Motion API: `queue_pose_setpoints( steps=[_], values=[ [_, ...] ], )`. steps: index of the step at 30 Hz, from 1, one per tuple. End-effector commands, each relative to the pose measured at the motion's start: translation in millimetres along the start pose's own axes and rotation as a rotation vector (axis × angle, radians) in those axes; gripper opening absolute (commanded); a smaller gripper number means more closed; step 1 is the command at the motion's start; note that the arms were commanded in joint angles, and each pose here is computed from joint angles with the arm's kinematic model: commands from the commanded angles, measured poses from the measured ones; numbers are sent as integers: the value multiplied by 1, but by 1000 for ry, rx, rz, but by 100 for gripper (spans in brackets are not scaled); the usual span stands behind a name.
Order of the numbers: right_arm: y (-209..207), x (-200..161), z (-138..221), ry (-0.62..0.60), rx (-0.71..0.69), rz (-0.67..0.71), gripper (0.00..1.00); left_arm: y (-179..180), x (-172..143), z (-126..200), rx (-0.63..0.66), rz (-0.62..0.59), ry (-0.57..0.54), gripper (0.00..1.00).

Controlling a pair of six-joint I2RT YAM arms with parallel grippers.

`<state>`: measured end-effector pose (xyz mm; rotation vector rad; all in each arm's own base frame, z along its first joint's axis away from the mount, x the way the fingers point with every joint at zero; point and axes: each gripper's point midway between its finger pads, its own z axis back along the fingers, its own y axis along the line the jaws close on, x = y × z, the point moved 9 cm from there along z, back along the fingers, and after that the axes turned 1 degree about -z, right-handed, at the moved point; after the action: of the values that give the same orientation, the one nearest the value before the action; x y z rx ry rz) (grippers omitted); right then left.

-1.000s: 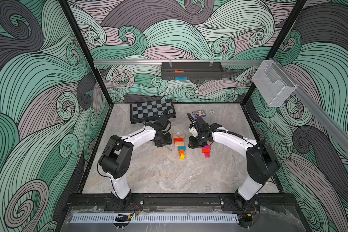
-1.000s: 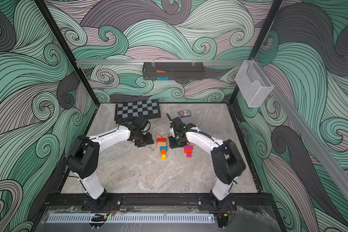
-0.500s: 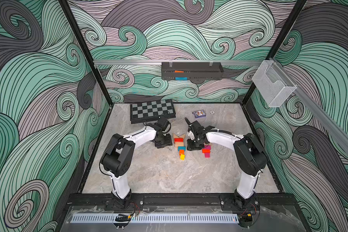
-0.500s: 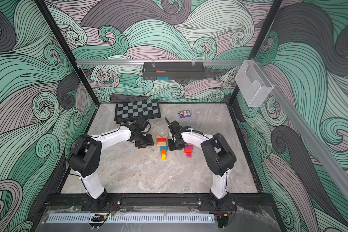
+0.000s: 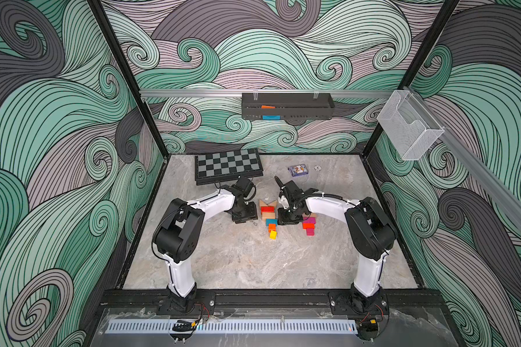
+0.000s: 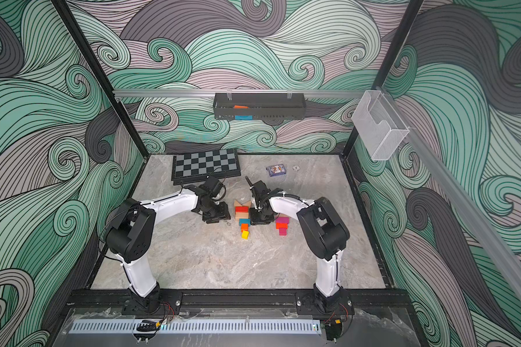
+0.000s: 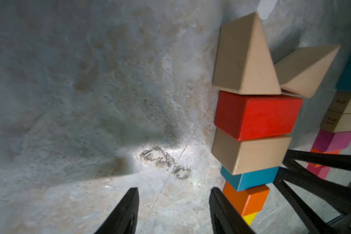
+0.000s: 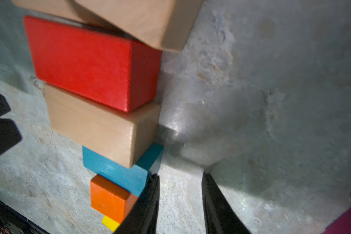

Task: Assemble a carrot with building blocks
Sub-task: Adjust the building block at the center of the board.

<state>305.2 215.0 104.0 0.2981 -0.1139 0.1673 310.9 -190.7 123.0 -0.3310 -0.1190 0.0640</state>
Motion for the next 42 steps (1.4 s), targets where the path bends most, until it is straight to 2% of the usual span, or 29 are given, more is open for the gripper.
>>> queue_pose_setpoints(
  steps=[1,24,34,42],
  values=[
    [6,6,-1,-7,29,-6,37,4,-1,-5,-1,-1,19,57],
    [9,9,-1,-18,18,-6,37,7,-4,-10,4,4,32,57],
    [4,2,25,-86,-37,-5,41,7,-9,-2,-11,-2,20,58],
    [3,-14,23,-37,-35,-6,41,11,-15,-4,-19,8,33,58]
  ],
)
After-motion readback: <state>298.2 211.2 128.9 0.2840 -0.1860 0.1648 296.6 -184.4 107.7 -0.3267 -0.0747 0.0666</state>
